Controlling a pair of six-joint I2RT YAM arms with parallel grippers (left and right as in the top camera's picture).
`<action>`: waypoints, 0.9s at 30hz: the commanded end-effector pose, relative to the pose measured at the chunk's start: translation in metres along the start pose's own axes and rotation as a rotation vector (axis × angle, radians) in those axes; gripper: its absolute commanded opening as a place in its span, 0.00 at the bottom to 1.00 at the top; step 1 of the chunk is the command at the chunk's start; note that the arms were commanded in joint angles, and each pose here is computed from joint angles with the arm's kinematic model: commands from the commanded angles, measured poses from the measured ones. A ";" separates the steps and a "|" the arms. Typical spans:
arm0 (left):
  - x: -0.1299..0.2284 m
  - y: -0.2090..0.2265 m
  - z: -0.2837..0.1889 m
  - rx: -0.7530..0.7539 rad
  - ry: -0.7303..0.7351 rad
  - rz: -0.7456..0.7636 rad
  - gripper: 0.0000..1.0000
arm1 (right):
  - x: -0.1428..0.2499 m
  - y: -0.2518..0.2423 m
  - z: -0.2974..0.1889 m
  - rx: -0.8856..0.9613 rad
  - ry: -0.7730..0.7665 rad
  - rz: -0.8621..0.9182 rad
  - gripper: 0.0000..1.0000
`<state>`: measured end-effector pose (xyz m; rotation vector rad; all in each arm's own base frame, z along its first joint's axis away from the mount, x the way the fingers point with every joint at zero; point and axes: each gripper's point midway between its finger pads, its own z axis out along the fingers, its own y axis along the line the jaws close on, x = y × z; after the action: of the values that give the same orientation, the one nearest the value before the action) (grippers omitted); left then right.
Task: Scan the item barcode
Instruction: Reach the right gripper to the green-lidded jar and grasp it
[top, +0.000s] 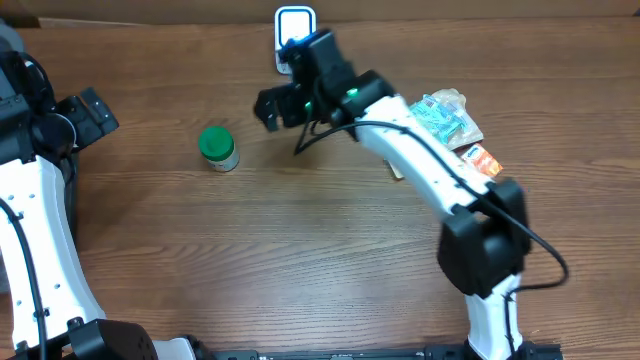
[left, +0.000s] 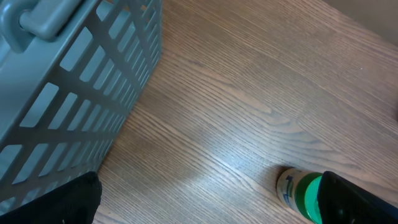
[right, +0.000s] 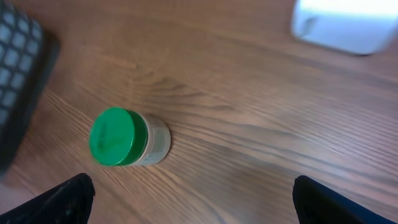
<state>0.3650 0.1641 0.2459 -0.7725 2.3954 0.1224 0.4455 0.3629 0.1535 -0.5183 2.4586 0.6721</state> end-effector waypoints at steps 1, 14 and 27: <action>-0.003 0.000 0.000 -0.001 -0.005 0.018 1.00 | 0.006 0.036 0.026 -0.063 -0.016 -0.074 0.99; -0.003 0.000 0.000 -0.001 -0.005 0.018 1.00 | 0.036 0.077 0.095 -0.152 -0.020 -0.053 1.00; -0.003 0.000 0.000 -0.001 -0.005 0.018 1.00 | 0.047 0.098 0.118 0.025 -0.116 -0.478 1.00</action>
<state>0.3650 0.1641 0.2459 -0.7725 2.3954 0.1224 0.3949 0.5030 0.0893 -0.9590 2.1320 0.5579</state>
